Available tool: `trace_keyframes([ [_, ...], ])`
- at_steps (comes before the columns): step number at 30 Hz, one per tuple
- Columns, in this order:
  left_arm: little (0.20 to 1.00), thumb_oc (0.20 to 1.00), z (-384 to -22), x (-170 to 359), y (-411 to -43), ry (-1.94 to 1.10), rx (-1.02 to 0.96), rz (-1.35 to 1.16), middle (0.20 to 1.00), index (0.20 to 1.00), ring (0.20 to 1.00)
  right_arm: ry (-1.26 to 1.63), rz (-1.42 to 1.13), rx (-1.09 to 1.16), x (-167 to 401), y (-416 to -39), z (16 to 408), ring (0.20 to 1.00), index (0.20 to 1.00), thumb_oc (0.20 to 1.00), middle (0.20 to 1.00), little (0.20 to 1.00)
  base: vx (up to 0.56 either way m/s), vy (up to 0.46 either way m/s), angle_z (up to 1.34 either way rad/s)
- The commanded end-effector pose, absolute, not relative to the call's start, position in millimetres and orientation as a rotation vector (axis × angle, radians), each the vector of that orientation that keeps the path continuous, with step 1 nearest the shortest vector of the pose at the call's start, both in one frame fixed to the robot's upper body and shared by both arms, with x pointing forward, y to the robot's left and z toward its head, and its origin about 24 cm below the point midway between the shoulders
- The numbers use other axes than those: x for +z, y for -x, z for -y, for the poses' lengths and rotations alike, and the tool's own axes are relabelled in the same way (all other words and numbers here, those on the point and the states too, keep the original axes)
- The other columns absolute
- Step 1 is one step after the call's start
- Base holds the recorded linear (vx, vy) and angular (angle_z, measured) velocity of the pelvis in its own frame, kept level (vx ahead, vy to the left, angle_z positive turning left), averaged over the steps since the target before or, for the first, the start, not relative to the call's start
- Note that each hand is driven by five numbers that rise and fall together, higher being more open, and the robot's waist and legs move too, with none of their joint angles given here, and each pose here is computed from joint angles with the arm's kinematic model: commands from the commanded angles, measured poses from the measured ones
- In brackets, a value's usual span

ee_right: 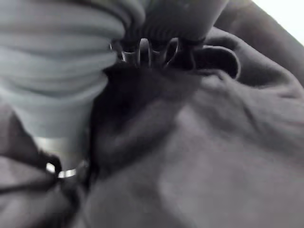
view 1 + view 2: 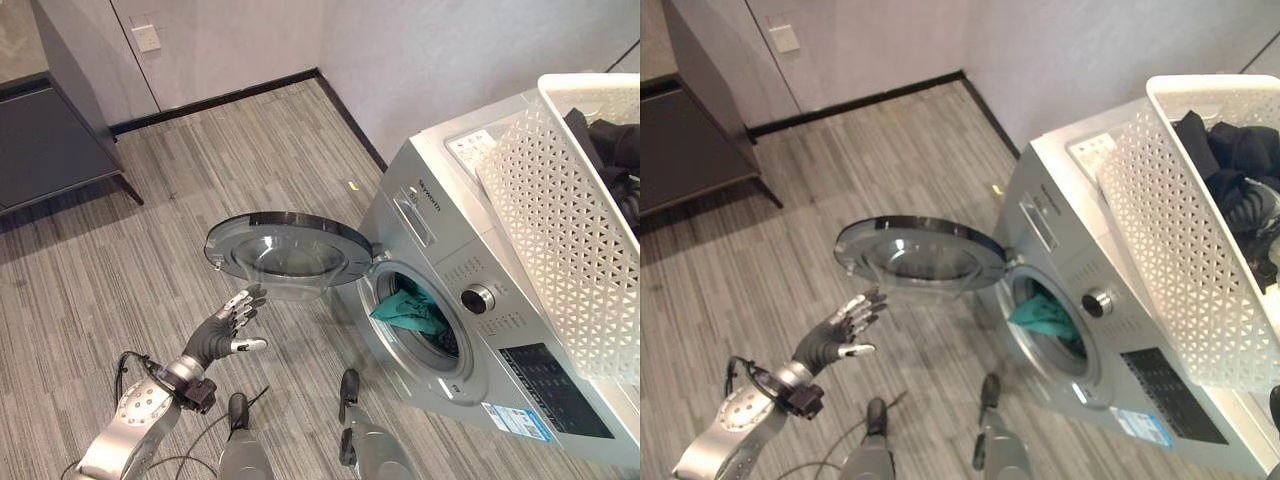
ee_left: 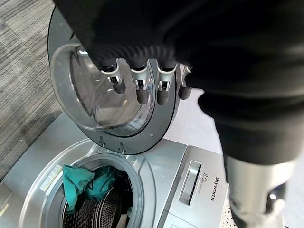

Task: Grab the laundry basket,head to the washer,open it,put in the laundry and shut it.

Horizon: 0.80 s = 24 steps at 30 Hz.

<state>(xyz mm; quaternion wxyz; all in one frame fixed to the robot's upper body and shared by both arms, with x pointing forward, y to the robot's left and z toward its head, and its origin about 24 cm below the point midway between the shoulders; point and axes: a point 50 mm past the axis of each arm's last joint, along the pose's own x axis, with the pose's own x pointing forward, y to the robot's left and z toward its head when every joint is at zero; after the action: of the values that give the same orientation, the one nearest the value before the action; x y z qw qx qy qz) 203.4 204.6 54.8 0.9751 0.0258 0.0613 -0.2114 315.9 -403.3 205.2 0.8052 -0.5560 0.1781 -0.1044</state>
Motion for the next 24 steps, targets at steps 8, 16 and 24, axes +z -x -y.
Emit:
trace_keyframes([
  [8, 1.000, 1.000, -178, 94, -214, -0.027, -0.533, 0.110, 1.000, 1.000, 1.000, 1.012, -0.548, 0.077, 96, -313, 358, 0.200, 0.200, 0.200, 0.200, 0.200, 0.02, 0.004, 0.00],
  [16, 1.000, 1.000, -183, 99, -222, -0.017, -0.508, 0.128, 1.000, 1.000, 1.000, 0.940, -0.148, -0.346, 211, -305, 402, 0.200, 0.200, 0.200, 0.200, 0.200, 0.03, 0.013, 0.00],
  [24, 1.000, 1.000, -189, 102, -225, -0.018, -0.484, 0.129, 1.000, 1.000, 1.000, 0.989, 0.193, -0.615, 316, -286, 407, 0.200, 0.200, 0.200, 0.200, 0.200, 0.05, 0.010, 0.01],
])
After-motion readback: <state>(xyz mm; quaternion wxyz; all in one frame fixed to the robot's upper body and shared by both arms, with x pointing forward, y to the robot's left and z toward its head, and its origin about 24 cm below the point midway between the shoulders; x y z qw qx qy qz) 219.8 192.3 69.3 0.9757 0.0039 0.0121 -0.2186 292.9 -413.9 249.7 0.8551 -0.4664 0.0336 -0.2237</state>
